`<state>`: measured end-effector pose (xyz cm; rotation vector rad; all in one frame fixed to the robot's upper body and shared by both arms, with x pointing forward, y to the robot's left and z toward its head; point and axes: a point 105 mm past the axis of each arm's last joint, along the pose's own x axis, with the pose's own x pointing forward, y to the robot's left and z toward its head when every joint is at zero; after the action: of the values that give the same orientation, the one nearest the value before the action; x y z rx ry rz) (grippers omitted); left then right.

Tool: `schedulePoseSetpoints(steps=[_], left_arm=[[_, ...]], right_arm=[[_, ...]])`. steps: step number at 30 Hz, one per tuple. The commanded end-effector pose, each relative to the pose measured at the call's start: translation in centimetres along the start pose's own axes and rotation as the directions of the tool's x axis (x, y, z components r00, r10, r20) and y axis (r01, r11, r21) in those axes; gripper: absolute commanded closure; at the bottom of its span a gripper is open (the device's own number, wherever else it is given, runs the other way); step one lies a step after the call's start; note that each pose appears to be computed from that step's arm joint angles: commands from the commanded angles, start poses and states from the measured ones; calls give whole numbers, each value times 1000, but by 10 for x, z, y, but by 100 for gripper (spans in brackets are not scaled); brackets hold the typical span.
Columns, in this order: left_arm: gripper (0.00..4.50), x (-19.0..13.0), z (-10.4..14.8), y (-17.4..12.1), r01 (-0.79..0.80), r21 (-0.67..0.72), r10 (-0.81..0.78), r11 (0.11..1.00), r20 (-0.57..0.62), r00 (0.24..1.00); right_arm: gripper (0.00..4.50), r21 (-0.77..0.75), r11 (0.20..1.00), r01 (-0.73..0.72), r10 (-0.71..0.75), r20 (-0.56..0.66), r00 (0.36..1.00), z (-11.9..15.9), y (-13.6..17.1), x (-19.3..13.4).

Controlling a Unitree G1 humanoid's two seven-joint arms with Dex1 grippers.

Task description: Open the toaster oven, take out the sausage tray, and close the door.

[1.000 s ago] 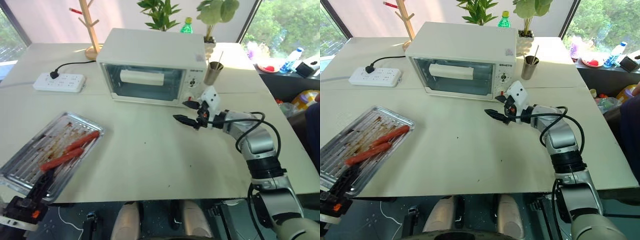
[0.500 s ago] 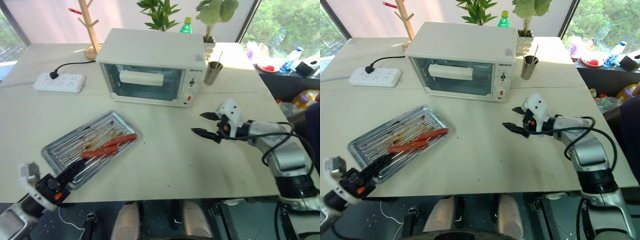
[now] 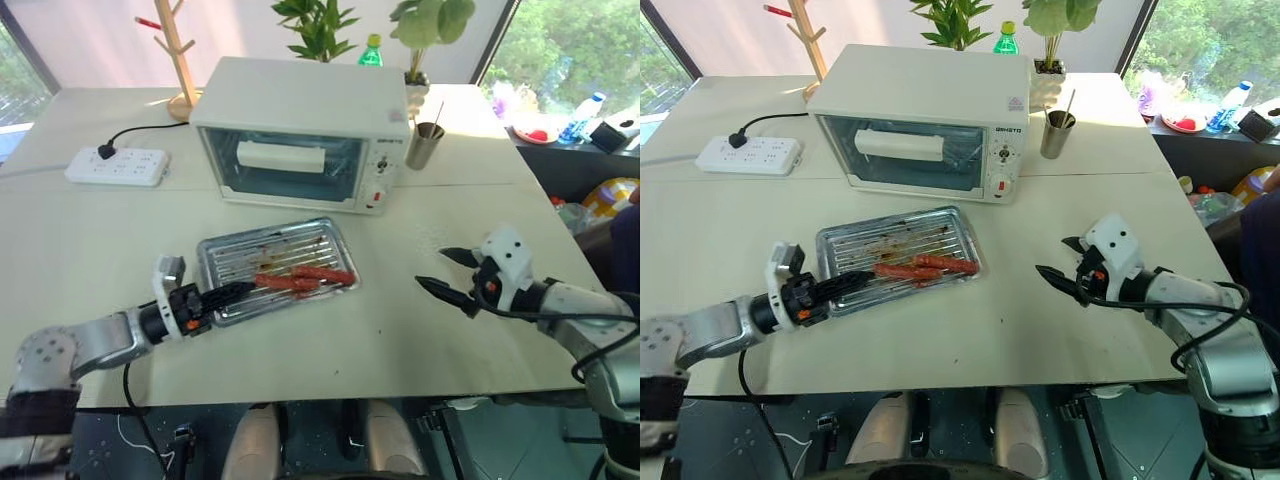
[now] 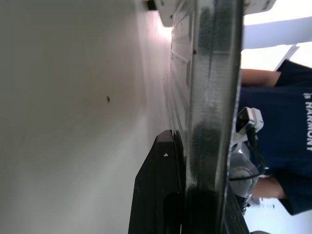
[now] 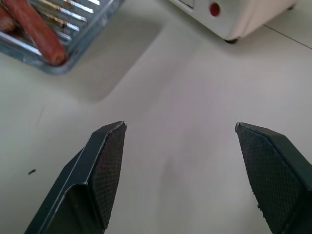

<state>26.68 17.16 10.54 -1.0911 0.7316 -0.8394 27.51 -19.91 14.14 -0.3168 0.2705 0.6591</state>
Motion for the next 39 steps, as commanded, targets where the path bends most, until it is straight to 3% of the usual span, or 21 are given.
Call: schedulePoseSetpoints(steps=[1,10,11,13,20,32,39], left_arm=[[450,13,-1,0,29,6,-28,1000,-80,996],[450,27,5,10,4,24,0,1000,-163,987],[396,27,8,11,-1,31,6,1000,-161,987],[338,25,12,14,-13,44,20,999,-157,987],[3,20,20,23,-52,85,65,995,-150,987],[3,-39,23,30,-200,250,226,948,-80,971],[3,-82,29,33,-368,420,374,830,71,925]], right_arm=[[84,-26,999,39,-38,40,998,13,2,-12],[84,0,998,67,-67,27,997,9,3,-22],[77,2,999,52,-52,35,998,10,5,-22],[77,3,1000,23,-23,47,999,14,9,-21],[77,-29,995,-95,97,63,993,21,26,-20],[77,-81,965,-248,254,70,965,23,46,-8],[77,-90,943,-319,327,88,941,24,53,3]])
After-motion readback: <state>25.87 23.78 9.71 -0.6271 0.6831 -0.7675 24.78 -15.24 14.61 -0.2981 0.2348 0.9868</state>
